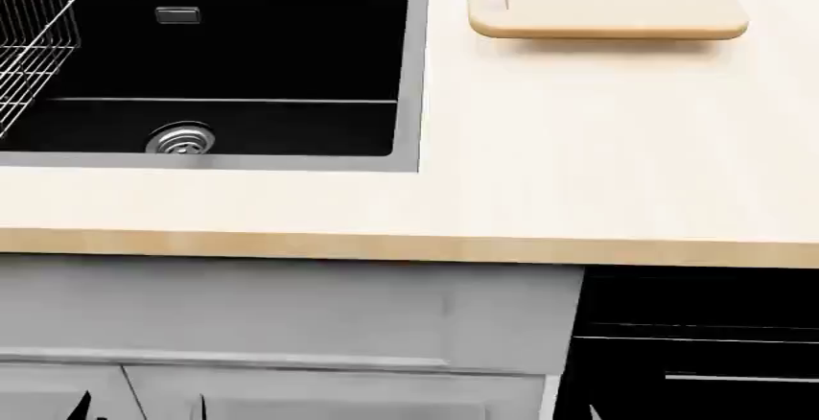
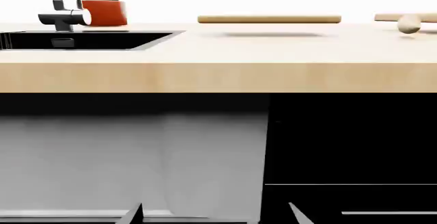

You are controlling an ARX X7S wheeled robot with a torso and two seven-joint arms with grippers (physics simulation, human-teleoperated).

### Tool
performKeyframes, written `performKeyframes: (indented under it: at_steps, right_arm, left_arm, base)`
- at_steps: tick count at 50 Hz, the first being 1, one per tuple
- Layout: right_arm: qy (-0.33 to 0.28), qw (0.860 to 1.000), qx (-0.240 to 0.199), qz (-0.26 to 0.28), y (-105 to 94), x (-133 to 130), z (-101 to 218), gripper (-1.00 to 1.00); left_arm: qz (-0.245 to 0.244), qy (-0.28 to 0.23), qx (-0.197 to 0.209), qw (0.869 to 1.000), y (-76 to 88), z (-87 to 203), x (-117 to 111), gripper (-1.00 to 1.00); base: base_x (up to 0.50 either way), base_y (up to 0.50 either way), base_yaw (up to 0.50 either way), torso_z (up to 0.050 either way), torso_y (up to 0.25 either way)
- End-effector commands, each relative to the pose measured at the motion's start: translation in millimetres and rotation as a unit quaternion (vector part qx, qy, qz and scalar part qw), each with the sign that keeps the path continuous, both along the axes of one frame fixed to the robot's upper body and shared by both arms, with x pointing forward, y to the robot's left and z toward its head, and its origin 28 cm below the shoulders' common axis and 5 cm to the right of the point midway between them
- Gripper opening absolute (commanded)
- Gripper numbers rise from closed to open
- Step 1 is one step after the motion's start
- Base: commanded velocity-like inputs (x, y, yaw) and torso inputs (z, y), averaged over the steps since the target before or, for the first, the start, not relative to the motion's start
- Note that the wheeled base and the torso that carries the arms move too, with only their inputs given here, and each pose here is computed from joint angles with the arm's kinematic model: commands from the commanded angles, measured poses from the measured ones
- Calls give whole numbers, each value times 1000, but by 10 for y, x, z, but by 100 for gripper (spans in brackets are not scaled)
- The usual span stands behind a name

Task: Place the cherry and the sweet potato on separate cutting boards.

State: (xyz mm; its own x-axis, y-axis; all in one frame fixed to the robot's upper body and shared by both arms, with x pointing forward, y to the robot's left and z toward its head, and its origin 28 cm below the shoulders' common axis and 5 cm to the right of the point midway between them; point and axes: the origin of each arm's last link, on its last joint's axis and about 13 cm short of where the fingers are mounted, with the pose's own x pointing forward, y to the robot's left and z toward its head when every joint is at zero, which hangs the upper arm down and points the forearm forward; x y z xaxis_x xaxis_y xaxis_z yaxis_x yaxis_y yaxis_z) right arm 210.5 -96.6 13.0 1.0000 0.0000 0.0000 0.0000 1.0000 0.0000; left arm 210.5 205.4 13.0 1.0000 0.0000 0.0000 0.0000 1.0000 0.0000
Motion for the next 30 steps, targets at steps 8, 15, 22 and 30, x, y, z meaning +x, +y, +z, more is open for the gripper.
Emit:
performKeyframes:
  at_steps: [8,15,22,30]
  right_arm:
    - [-9,1000,-22,8,23,-35,21,100]
    - [-10,1000,-24,1,8,-22,18,100]
    - [-8,1000,-23,-8,-1,-20,17,100]
    - [-9,999,-29,-16,-6,-16,20,100]
  left_arm:
    - [10,-12,3,1000,47,6,-25,100]
    - [15,-7,14,1000,18,4,2,100]
    - [18,-11,3,1000,27,13,2,100]
    - [10,0,1,1000,18,1,7,100]
  base:
    - [0,0,0,0,0]
    - [0,0,0,0,0]
    - [0,-46,0,0,0]
    - [0,-500,0,0,0]
